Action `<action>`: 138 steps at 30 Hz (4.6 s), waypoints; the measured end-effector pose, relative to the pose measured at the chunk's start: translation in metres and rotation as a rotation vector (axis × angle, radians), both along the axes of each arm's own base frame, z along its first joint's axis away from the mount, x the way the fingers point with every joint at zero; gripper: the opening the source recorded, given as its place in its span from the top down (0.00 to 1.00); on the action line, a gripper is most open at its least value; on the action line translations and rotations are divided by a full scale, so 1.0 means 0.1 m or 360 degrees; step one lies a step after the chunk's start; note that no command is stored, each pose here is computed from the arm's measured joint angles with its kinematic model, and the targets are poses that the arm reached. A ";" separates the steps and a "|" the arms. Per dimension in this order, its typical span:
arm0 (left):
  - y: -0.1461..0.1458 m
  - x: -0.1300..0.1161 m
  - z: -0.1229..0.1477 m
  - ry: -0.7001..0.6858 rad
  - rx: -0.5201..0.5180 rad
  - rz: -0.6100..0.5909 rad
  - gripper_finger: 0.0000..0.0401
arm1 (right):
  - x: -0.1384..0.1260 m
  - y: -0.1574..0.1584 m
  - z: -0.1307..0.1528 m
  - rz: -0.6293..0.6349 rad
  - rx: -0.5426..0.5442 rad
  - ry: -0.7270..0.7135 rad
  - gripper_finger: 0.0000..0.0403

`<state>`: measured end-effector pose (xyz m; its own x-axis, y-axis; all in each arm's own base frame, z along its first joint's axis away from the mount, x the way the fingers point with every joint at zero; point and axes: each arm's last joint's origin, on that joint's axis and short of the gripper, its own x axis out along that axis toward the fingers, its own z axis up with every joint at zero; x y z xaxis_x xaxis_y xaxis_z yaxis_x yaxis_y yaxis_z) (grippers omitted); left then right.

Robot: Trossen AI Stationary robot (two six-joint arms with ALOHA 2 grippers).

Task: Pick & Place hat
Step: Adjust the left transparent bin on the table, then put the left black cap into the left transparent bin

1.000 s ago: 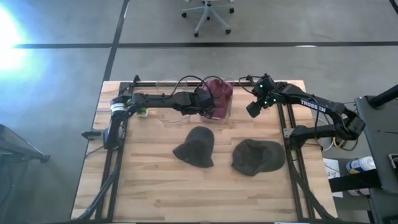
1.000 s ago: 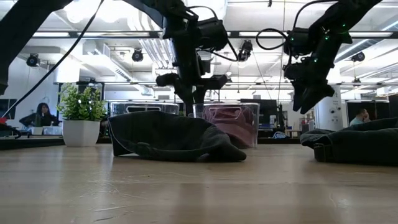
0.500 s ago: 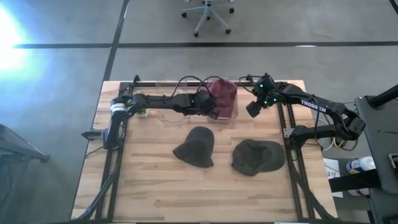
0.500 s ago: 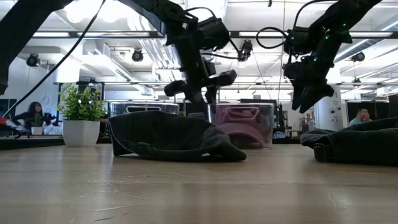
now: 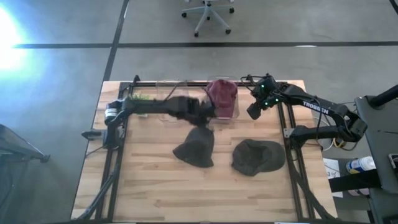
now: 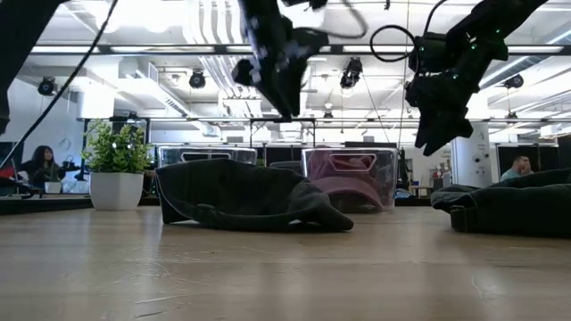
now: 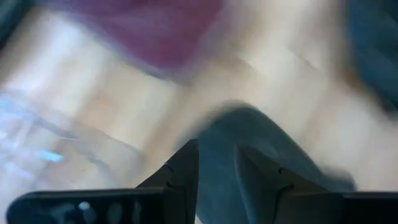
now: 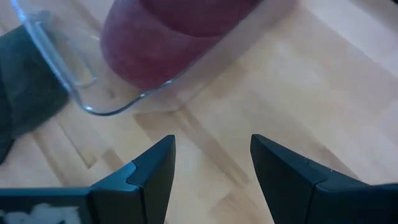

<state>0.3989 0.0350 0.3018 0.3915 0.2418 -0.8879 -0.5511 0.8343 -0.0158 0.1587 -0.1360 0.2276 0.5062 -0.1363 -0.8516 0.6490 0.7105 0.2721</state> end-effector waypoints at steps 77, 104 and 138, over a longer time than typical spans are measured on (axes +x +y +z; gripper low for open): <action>1.85 -0.42 -0.52 -0.0084 -0.0080 0.1162 0.76 | 0.95 0.99 -0.13 0.0052 0.0244 -0.0076 0.49; 1.86 -0.14 -0.75 -0.0305 -0.0287 0.1043 0.76 | 0.91 0.98 -0.15 0.0096 0.0177 0.0010 0.49; -1.10 -0.51 -0.95 -0.0358 -0.0391 -0.0153 0.76 | 1.33 1.15 -0.60 0.0310 0.0369 -0.0036 0.49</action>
